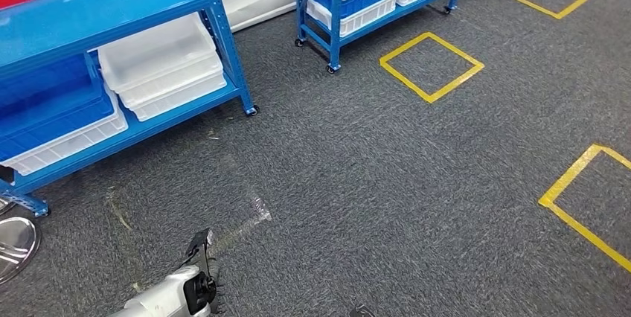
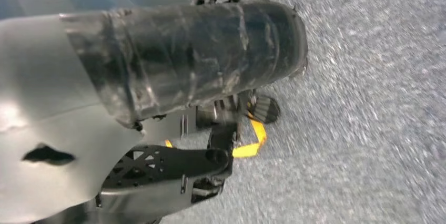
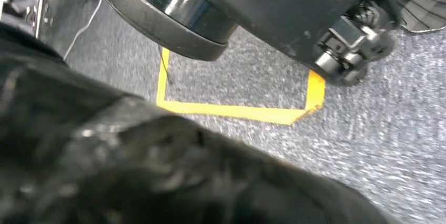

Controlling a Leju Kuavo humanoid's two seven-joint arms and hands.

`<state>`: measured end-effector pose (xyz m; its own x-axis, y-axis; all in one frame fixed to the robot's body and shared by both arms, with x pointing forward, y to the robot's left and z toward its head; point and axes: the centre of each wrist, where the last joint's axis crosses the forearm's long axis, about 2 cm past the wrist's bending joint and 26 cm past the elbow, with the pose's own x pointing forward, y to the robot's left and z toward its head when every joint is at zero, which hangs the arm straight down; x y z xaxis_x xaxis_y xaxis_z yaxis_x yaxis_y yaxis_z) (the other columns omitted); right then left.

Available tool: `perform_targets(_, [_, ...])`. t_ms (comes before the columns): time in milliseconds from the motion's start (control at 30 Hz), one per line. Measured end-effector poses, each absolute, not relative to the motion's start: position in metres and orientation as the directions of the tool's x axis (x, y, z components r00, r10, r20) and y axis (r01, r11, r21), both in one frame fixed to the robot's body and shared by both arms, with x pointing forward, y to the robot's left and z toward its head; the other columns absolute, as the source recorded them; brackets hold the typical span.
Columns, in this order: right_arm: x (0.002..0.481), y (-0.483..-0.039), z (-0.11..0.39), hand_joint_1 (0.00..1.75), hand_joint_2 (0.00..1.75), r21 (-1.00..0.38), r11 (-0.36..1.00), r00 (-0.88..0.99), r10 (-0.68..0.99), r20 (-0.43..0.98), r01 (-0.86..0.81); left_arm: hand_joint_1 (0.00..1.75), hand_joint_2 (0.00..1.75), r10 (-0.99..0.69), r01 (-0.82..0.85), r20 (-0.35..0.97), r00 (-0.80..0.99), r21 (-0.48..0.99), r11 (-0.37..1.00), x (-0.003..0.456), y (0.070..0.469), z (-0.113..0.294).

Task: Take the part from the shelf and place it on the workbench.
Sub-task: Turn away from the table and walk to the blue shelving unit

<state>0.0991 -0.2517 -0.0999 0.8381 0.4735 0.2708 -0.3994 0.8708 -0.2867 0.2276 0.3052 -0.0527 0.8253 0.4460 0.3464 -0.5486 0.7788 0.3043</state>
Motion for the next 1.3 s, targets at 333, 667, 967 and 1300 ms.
perform_targets(333, [0.101, -0.25, -0.099, 0.0, 0.0, -0.274, 0.872, 0.836, 0.476, 0.273, -0.406, 0.0, 0.0, 0.445, -0.527, 0.299, 0.844, 0.314, 0.79, 0.231, 0.309, -0.051])
perform_targets(667, [0.105, -0.248, -0.098, 0.0, 0.0, -0.273, 0.858, 0.822, 0.503, 0.267, -0.436, 0.0, 0.0, 0.423, -0.49, 0.255, 0.87, 0.345, 0.801, 0.226, 0.315, -0.053])
perform_targets(967, [0.104, -0.247, -0.098, 0.0, 0.0, -0.272, 0.855, 0.818, 0.509, 0.267, -0.442, 0.0, 0.0, 0.417, -0.484, 0.253, 0.873, 0.346, 0.804, 0.224, 0.317, -0.054])
perform_targets(1300, [0.106, -0.247, -0.098, 0.0, 0.0, -0.273, 0.854, 0.816, 0.51, 0.27, -0.443, 0.0, 0.0, 0.413, -0.484, 0.261, 0.873, 0.344, 0.805, 0.227, 0.318, -0.053])
